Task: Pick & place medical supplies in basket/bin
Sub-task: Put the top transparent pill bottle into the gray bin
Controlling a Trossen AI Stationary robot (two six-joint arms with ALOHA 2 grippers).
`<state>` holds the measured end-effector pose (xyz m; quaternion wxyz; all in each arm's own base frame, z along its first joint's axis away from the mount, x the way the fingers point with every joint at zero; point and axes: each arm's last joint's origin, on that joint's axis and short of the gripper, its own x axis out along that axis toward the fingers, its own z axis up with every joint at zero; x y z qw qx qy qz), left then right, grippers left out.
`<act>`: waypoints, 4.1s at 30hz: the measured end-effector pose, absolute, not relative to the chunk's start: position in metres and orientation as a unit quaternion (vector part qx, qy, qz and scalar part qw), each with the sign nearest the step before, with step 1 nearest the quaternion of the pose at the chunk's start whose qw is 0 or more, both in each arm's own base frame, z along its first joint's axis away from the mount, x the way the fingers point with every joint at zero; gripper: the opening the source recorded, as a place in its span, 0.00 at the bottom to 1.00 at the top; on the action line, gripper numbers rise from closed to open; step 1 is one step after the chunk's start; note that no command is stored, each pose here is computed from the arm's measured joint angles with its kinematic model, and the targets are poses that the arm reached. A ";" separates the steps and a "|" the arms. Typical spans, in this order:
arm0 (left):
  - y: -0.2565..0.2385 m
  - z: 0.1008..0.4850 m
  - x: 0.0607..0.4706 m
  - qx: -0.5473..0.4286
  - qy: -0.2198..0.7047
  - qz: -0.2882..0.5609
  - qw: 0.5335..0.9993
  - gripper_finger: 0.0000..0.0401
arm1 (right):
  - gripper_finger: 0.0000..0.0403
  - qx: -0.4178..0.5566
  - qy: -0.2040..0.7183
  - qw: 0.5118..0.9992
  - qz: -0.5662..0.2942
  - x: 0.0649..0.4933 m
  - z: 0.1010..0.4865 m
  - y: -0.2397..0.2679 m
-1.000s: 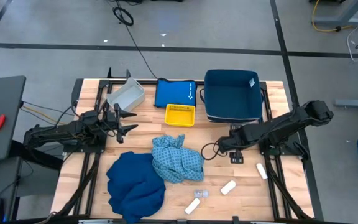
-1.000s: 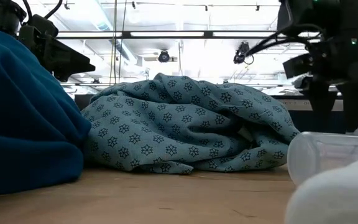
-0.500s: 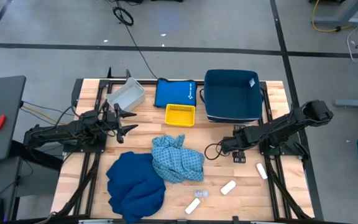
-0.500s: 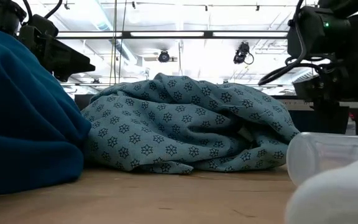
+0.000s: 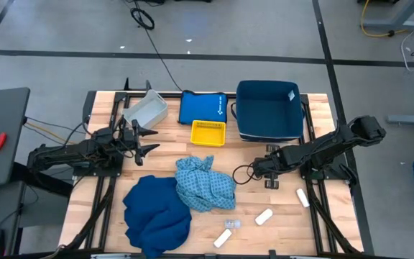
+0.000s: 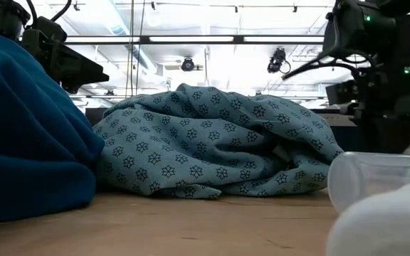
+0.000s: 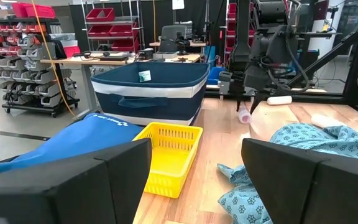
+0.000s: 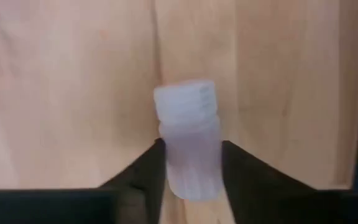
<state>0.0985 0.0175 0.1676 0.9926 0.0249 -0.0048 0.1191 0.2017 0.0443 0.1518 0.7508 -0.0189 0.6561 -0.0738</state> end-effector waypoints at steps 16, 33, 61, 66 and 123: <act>0.017 0.168 0.099 0.025 -0.005 0.119 0.993 0.64 | 0.14 0.020 0.591 0.806 -0.001 0.217 0.154 0.063; 0.017 0.170 0.099 0.022 -0.021 0.111 0.993 0.64 | 0.00 -0.015 0.444 0.895 -0.024 0.242 0.168 0.072; 0.017 0.171 0.099 0.026 -0.020 0.110 0.993 0.64 | 0.69 0.185 0.489 0.852 -0.003 0.244 0.166 0.059; 0.017 0.171 0.099 0.026 -0.020 0.110 0.993 0.64 | 0.66 0.200 0.476 0.856 -0.030 0.248 0.164 0.059; 0.009 0.198 0.097 0.005 -0.161 -0.018 0.987 0.72 | 0.32 -0.136 0.162 0.974 -0.086 0.359 0.241 0.059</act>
